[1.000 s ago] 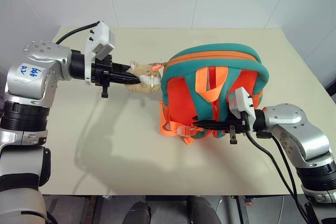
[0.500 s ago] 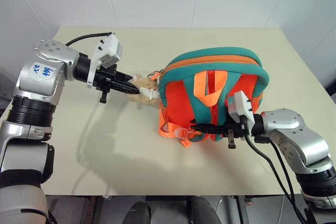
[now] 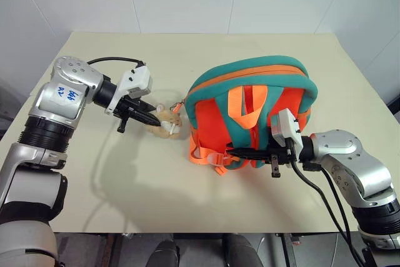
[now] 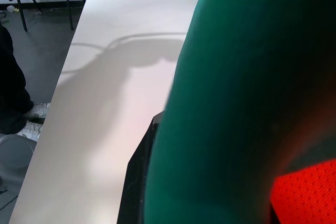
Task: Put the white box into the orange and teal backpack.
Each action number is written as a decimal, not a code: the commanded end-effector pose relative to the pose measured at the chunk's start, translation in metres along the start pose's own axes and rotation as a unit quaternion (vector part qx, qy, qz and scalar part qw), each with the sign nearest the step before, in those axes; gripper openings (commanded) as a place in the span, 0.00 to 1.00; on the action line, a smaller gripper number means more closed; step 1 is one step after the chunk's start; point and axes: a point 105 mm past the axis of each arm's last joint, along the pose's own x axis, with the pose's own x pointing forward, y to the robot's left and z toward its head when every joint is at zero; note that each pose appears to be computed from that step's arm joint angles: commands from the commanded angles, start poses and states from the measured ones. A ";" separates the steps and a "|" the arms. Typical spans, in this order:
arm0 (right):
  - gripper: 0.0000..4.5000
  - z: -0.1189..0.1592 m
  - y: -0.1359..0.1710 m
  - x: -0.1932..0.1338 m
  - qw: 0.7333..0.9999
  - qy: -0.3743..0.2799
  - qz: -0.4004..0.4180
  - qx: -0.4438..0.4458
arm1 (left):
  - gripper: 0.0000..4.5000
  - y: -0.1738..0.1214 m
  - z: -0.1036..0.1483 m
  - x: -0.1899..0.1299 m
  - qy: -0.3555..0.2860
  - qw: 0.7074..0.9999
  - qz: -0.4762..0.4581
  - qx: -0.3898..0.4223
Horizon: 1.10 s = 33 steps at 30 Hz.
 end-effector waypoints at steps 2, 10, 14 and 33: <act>0.15 0.012 0.000 0.000 1.000 -0.014 0.000 -0.025 | 0.09 0.004 -0.010 0.003 0.041 0.999 -0.015 0.011; 0.15 0.012 -0.002 0.000 1.000 -0.015 -0.003 -0.025 | 0.09 0.001 -0.018 0.032 0.046 0.997 -0.056 0.010; 0.15 0.012 -0.002 0.001 1.000 -0.015 -0.004 -0.026 | 0.09 0.000 -0.019 0.048 0.043 0.996 -0.074 0.012; 0.22 0.005 -0.008 0.000 0.999 0.019 -0.021 -0.014 | 0.53 0.003 -0.015 0.065 0.008 0.997 -0.072 0.005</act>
